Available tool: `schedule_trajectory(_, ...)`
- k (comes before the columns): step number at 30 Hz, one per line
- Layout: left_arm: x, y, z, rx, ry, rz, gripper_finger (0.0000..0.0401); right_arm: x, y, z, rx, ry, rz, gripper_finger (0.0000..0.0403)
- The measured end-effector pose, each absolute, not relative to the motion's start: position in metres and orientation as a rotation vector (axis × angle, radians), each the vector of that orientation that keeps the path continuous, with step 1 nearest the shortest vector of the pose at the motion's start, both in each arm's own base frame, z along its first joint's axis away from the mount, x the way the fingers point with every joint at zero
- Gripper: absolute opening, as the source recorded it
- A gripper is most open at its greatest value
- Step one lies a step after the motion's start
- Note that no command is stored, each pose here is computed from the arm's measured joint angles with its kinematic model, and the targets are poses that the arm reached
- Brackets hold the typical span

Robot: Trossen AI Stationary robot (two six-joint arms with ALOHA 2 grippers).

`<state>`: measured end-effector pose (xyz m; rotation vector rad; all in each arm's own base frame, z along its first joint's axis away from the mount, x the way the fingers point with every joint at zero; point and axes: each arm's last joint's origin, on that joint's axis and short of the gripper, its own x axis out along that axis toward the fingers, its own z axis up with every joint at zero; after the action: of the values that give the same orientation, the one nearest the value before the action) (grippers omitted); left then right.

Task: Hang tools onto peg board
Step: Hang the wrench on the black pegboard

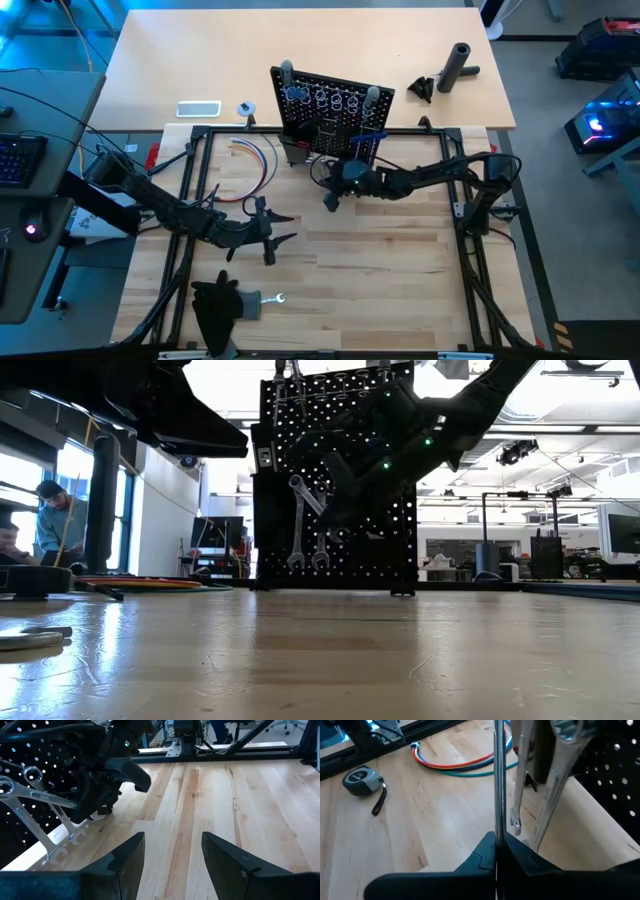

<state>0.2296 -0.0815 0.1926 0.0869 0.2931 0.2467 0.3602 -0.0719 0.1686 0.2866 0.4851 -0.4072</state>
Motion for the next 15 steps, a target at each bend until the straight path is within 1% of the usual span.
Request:
schedule_trajectory(7,0.2296,-0.0815,0.1926,0.104,0.296,0.244,0.0191,0.3568,-0.0802,0.1661,0.336,0.502,-0.453,0.0001)
schedule_trajectory(15,0.2296,-0.0815,0.1926,0.105,0.296,0.243,0.0191,0.3560,-0.0824,0.1663,0.316,0.493,-0.514,0.0001)
